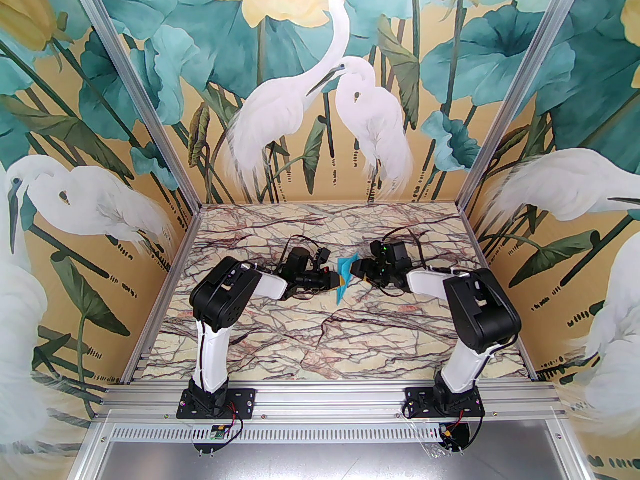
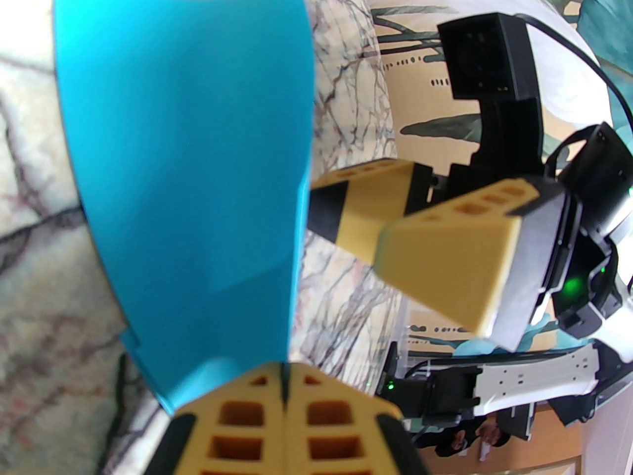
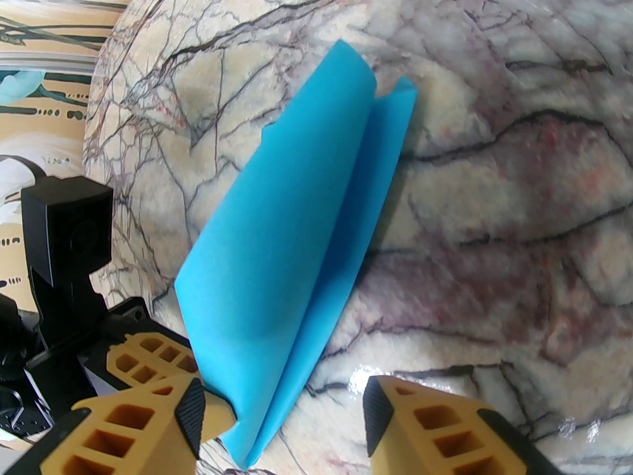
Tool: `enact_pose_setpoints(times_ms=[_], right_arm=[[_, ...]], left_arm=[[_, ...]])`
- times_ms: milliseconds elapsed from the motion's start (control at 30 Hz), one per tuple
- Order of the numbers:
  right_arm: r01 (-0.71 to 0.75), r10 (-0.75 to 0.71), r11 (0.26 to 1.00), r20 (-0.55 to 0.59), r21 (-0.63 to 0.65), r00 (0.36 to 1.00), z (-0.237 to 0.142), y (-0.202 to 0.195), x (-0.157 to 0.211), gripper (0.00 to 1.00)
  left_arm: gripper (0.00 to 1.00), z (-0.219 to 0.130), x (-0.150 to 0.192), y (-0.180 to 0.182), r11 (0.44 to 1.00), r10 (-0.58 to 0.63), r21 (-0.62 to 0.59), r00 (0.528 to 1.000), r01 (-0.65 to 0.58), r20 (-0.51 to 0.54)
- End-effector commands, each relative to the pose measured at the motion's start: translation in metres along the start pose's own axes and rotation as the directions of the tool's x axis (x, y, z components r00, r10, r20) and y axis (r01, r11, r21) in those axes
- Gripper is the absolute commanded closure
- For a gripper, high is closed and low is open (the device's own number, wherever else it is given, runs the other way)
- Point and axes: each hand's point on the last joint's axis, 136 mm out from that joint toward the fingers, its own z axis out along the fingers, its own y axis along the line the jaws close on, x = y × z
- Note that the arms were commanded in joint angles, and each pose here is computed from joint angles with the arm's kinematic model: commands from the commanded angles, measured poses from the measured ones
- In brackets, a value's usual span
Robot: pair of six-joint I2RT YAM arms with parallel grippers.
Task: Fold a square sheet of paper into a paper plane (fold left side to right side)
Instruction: Fold the wing for the fifth time at the center of the table.
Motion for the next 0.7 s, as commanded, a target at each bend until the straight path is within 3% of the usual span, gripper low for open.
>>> enact_pose_setpoints(times_ms=[0, 667], right_arm=[[-0.020, 0.019, 0.999, 0.026, 0.028, 0.999, 0.007, -0.002, -0.007, 0.39], [-0.055, 0.056, 0.993, -0.003, 0.107, 0.998, 0.038, -0.006, -0.012, 0.49]], left_arm=[[1.00, 0.001, 0.001, 0.005, 0.999, -0.027, 0.039, 1.000, 0.028, -0.010], [1.00, 0.000, -0.001, 0.021, 0.995, -0.088, 0.054, 0.996, 0.088, 0.004]])
